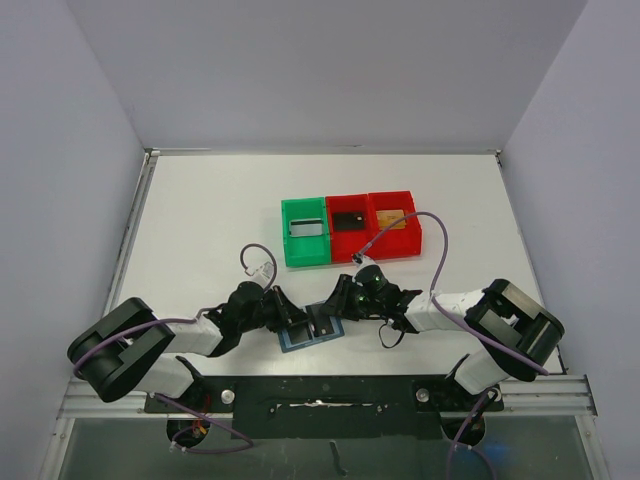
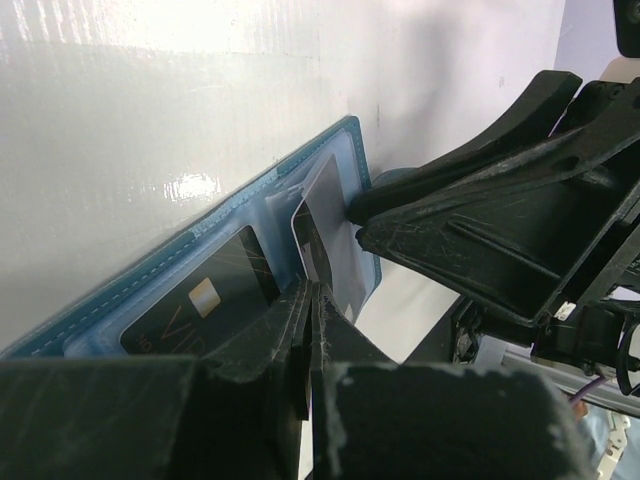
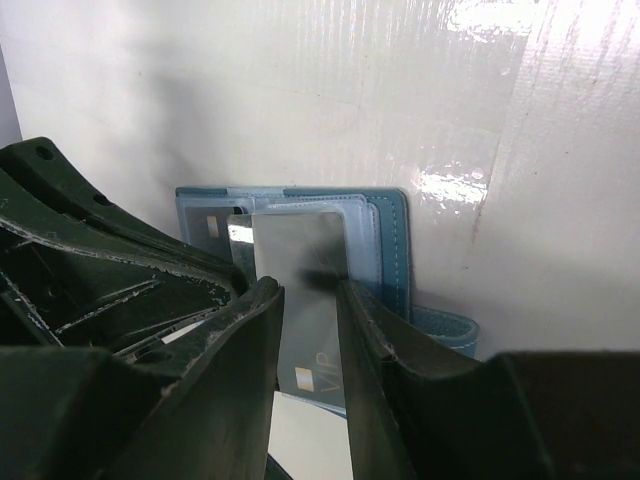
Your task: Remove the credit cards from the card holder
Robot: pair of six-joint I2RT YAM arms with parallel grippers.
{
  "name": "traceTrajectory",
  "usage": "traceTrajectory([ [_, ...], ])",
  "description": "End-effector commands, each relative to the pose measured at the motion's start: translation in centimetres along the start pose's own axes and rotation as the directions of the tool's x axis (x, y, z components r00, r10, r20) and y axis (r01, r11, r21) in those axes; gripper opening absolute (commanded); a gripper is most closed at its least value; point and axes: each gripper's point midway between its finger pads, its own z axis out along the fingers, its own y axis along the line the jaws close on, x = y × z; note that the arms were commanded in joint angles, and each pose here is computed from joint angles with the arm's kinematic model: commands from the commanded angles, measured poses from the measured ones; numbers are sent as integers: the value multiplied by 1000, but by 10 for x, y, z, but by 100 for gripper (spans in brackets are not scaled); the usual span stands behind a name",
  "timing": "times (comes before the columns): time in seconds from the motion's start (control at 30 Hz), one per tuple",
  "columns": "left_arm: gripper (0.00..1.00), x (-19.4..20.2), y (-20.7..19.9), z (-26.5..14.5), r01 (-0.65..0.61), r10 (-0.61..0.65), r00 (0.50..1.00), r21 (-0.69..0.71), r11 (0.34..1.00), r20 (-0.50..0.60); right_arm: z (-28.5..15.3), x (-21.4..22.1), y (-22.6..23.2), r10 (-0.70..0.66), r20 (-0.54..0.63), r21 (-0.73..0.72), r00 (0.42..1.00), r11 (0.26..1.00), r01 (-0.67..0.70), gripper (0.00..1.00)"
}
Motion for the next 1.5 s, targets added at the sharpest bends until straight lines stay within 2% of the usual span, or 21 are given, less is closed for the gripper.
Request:
traceTrajectory([
  [0.0, 3, -9, -34, 3, -8, 6, 1000, 119, 993, 21, -5, 38, -32, 7, -133, 111, 991, 994, 8, 31],
  [0.2, 16, -7, -35, 7, 28, -31, 999, 144, 989, 15, -3, 42, -31, 7, -140, 108, 990, 994, 8, 31],
  [0.5, 17, -7, -36, 9, 49, -53, 998, 163, 985, 18, -4, 43, -32, 9, -139, 109, 990, 994, 7, 31],
  [0.77, 25, -10, -45, 7, 43, -48, 998, 185, 982, 26, -6, 46, -32, 15, -143, 104, 990, 995, 0, 29],
  [1.23, 24, -12, -49, 7, 8, -13, 1000, 179, 984, 27, -8, 58, -18, 29, -130, 80, 991, 997, -19, 25],
  [1.47, 23, -10, -44, 6, 3, -6, 1000, 161, 987, 17, -16, 35, -12, -27, -72, 111, 997, 993, 35, 26],
])
